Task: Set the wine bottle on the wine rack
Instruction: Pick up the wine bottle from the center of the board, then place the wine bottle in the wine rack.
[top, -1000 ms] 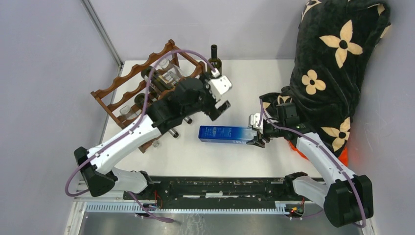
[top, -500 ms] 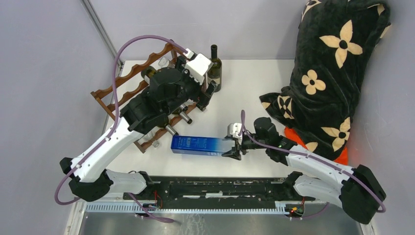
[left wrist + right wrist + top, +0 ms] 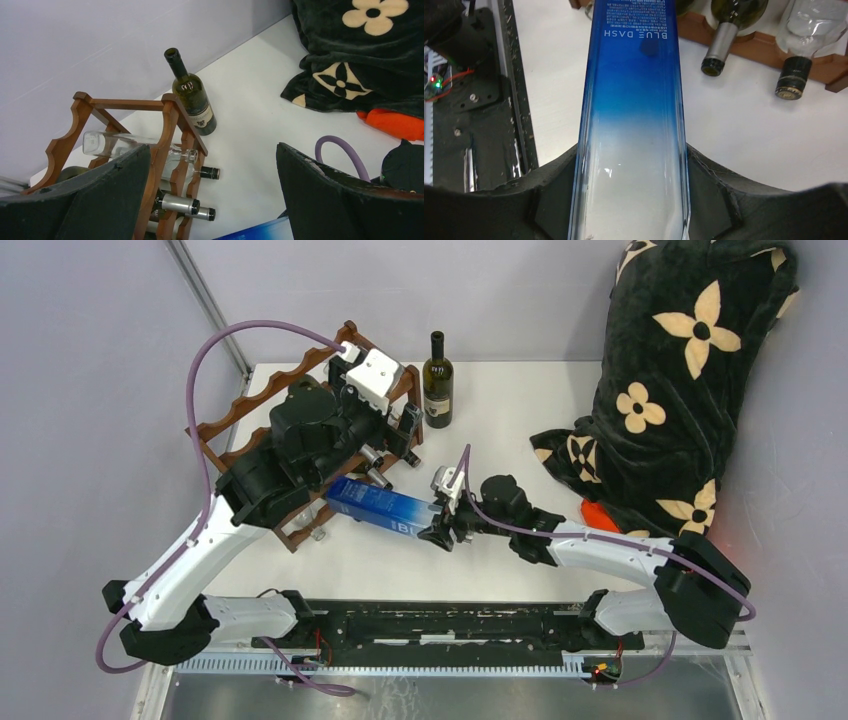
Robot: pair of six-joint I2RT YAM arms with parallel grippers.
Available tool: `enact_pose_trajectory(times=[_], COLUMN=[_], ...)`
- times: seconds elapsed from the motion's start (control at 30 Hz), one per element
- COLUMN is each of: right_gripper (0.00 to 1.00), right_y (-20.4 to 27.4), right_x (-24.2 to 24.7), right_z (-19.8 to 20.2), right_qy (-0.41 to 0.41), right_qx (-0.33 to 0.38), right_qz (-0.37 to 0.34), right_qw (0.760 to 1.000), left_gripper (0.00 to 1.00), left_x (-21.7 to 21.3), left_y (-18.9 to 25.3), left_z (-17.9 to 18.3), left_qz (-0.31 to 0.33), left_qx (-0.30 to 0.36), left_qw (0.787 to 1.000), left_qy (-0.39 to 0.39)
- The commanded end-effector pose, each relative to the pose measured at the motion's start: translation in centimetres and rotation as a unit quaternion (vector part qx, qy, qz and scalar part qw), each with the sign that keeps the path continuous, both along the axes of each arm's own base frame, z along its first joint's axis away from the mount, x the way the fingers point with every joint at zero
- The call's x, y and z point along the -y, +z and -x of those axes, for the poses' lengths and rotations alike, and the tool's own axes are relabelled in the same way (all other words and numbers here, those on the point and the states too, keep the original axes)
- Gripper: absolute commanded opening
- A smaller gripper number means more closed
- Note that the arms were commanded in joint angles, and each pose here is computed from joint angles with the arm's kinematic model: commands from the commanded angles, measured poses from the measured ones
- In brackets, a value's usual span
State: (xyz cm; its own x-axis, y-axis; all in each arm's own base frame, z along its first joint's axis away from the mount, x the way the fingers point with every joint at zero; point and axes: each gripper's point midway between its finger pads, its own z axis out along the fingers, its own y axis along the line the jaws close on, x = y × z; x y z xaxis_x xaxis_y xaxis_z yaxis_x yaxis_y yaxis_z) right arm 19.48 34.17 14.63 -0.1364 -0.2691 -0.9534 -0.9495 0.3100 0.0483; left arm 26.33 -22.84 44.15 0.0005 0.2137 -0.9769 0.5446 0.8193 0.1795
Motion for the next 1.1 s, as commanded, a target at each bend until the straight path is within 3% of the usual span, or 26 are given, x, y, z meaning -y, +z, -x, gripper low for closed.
enact_pose_trajectory(times=[0.0, 1.07], right_gripper=[0.0, 0.0], right_y=[14.6, 18.9], right_x=[-3.6, -3.4], right_z=[-2.4, -2.7], right_qy=[-0.014, -0.033], right_qx=[0.11, 0.121], right_qz=[-0.197, -0.235], right_qw=[0.974, 0.964], left_gripper=[1.0, 1.0], left_x=[-0.8, -1.6], left_y=[1.2, 1.3], left_z=[0.2, 0.5], left_qz=[0.04, 0.037], left_qx=[0.004, 0.011], left_qw=[0.999, 0.999], left_qy=[0.019, 0.022])
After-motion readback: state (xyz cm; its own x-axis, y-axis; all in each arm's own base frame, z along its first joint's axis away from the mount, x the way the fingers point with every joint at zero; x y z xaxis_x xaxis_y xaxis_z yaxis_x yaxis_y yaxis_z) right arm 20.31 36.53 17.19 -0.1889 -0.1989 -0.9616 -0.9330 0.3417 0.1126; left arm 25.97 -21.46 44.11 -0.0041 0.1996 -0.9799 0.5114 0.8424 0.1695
